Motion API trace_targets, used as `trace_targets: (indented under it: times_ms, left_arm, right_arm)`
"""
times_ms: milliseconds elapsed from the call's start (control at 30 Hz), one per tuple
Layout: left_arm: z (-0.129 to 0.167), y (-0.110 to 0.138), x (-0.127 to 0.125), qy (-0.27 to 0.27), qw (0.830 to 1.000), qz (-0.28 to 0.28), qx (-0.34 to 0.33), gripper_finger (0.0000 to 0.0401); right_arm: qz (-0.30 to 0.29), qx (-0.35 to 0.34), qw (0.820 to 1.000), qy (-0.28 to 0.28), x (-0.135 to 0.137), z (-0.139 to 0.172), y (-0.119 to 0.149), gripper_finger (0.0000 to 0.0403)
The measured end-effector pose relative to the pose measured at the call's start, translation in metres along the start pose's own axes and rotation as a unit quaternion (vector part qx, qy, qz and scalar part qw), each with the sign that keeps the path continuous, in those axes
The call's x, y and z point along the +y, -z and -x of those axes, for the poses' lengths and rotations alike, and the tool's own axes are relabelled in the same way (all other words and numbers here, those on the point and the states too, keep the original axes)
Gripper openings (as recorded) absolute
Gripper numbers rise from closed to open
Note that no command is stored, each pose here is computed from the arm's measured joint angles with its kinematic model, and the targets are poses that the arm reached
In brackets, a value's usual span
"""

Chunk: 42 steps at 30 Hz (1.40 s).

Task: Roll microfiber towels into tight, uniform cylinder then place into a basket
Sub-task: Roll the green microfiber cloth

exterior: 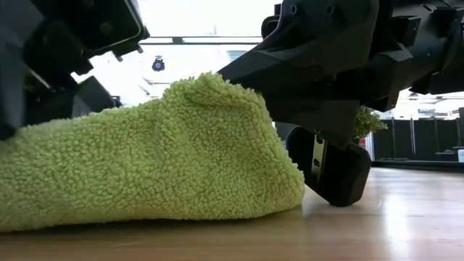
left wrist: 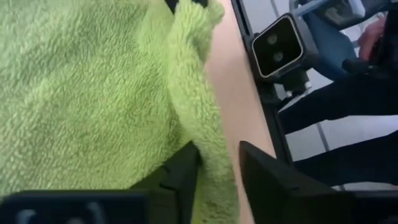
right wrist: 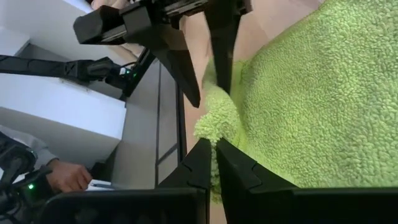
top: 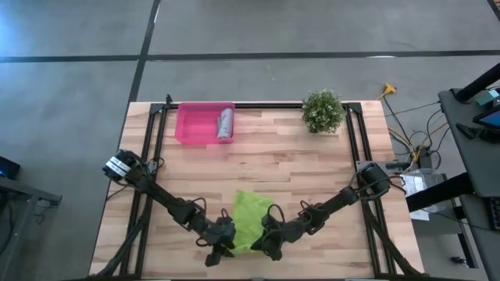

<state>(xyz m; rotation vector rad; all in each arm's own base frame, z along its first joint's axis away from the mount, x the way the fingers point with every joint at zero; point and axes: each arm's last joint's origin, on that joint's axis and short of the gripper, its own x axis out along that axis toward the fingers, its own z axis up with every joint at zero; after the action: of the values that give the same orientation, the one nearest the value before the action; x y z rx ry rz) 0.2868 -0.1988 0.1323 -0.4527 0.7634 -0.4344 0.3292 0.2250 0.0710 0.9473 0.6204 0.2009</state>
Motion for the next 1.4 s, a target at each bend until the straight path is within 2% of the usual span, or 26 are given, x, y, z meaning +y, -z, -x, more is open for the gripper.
trace_targets:
  times_ms: [133, 200, 300, 433, 533, 633, 767, 900, 1033, 1167, 1333, 1400]
  left_arm:
    - [0.000, -0.002, 0.001, -0.001, 1.000, 0.001, 0.001, 0.0027]
    - [0.000, -0.002, 0.002, 0.003, 1.000, 0.002, 0.004, 0.0008]
    - [-0.001, -0.004, 0.006, 0.021, 0.999, 0.020, 0.020, 0.0003]
    - [-0.006, -0.005, 0.021, 0.042, 0.995, 0.073, 0.050, 0.0001]
    - [-0.009, -0.008, 0.028, 0.047, 0.995, 0.077, 0.047, 0.0001]
    - [-0.014, -0.014, 0.037, 0.056, 0.994, 0.087, 0.047, 0.0001]
    - [-0.024, -0.025, 0.041, 0.084, 0.991, 0.091, 0.056, 0.0001]
    - [-0.035, -0.032, 0.041, 0.102, 0.989, 0.089, 0.063, 0.0000]
    - [-0.044, -0.036, 0.040, 0.112, 0.987, 0.089, 0.072, 0.0000]
    - [-0.045, -0.037, 0.039, 0.095, 0.986, 0.092, 0.099, 0.0000]
    - [-0.043, -0.039, 0.043, 0.080, 0.987, 0.093, 0.108, 0.0000]
    - [-0.043, -0.040, 0.044, 0.079, 0.987, 0.095, 0.107, 0.0000]
  right_arm:
    - [0.000, 0.000, 1.000, -0.002, 0.000, 0.000, 0.000, 0.0013]
    - [0.006, 0.000, 1.000, -0.005, 0.001, 0.001, 0.000, 0.0013]
    - [0.034, 0.005, 0.999, -0.008, 0.003, 0.002, -0.001, 0.0013]
    - [0.109, 0.021, 0.994, -0.005, 0.014, 0.002, -0.004, 0.0013]
    - [0.153, 0.047, 0.987, 0.034, 0.022, 0.003, -0.007, 0.0022]
    - [0.194, 0.090, 0.973, 0.085, 0.028, 0.006, -0.009, 0.0044]
    - [0.237, 0.106, 0.960, 0.101, 0.044, 0.011, -0.016, 0.0087]
    - [0.253, 0.109, 0.955, 0.112, 0.052, 0.013, -0.022, 0.0131]
    - [0.253, 0.102, 0.956, 0.108, 0.066, 0.015, -0.029, 0.0154]
    - [0.262, 0.111, 0.953, 0.109, 0.079, 0.022, -0.028, 0.0155]
    - [0.272, 0.142, 0.942, 0.138, 0.090, 0.041, -0.025, 0.0144]
    - [0.276, 0.154, 0.934, 0.166, 0.088, 0.046, -0.022, 0.0138]
